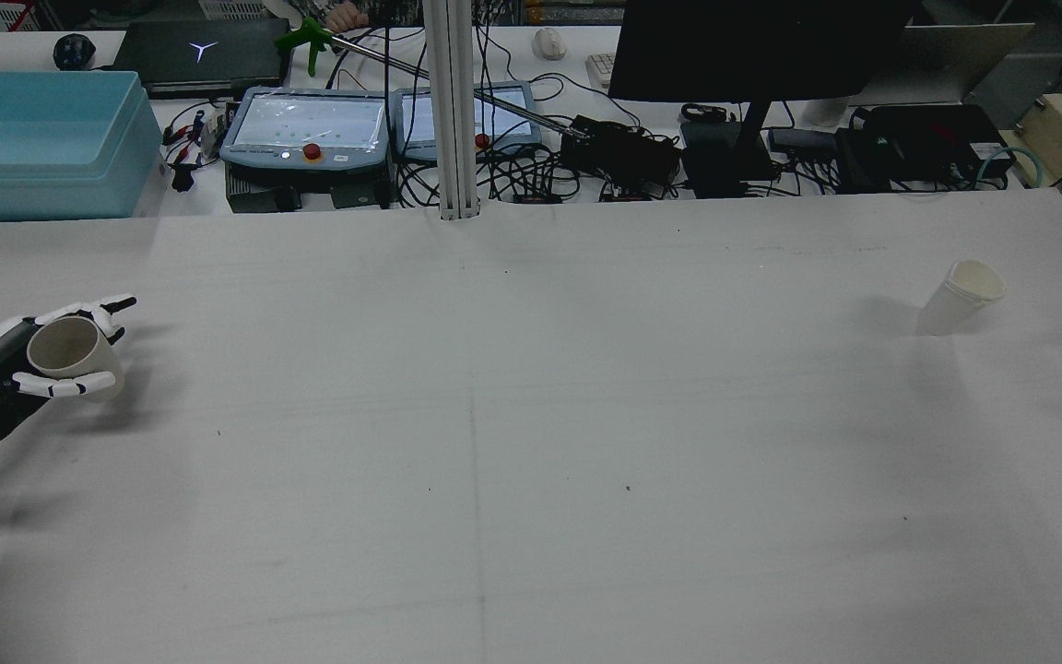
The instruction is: Pour water
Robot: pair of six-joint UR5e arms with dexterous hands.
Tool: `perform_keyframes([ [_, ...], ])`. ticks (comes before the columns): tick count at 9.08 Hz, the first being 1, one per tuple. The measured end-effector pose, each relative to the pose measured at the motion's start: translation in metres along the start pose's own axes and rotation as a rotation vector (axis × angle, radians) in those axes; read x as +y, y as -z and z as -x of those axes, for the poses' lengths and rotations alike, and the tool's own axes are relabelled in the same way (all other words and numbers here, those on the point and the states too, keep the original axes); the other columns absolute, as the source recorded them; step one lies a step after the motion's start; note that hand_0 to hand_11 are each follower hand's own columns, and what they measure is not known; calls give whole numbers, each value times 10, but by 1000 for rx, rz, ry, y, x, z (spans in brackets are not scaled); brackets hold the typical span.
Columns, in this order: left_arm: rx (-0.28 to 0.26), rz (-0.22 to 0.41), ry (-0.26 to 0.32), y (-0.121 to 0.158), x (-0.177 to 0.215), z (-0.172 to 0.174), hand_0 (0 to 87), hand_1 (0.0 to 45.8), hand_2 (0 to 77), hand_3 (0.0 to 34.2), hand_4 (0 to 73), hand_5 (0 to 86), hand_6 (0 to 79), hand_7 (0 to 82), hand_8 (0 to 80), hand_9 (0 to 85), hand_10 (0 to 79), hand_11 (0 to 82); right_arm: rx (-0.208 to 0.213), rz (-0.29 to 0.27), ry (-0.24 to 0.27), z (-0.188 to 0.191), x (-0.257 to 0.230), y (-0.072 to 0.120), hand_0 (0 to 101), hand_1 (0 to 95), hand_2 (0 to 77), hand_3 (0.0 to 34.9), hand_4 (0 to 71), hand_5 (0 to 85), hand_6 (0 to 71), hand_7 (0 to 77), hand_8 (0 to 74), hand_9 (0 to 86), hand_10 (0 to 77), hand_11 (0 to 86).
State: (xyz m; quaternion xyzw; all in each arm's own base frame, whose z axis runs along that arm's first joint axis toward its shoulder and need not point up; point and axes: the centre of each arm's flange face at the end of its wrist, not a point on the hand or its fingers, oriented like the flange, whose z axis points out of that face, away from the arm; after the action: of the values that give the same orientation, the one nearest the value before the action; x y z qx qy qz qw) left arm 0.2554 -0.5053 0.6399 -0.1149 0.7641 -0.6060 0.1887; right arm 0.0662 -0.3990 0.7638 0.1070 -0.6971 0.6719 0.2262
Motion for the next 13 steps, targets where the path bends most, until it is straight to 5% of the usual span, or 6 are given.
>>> perform_keyframes([
  [1,1,5,8,-1,12,-2,542,267,256,87,316,535,71,185,0,22,33,71,16,5,0,-19,-22,-8,469,153,164,118,44,316,5,22,11,11,65,109],
  [3,0,12,20,-4,37,-6,568,267,256,87,316,535,71,185,0,22,33,71,63,18,2,-57,-51,-36,471,147,142,119,98,338,22,38,11,11,55,87],
  [4,-2,12,22,-6,46,-6,583,240,316,86,316,535,71,185,0,16,33,71,90,17,6,-76,-60,-56,470,142,98,118,76,175,16,11,11,5,33,60],
  [6,-4,9,22,-8,53,-6,588,240,316,86,322,529,71,185,0,16,27,71,102,27,4,-98,-75,-78,471,142,98,118,22,169,5,11,11,11,33,71],
  [9,-4,6,23,-8,55,-5,590,240,316,85,322,529,71,185,0,16,27,71,100,9,-26,-108,-91,-76,471,125,60,118,44,229,11,33,11,5,33,60],
  [13,-6,10,25,-10,57,-4,592,240,316,86,322,529,71,185,0,16,27,71,99,2,-31,-135,-78,-115,471,131,60,99,11,213,5,22,11,5,27,44],
])
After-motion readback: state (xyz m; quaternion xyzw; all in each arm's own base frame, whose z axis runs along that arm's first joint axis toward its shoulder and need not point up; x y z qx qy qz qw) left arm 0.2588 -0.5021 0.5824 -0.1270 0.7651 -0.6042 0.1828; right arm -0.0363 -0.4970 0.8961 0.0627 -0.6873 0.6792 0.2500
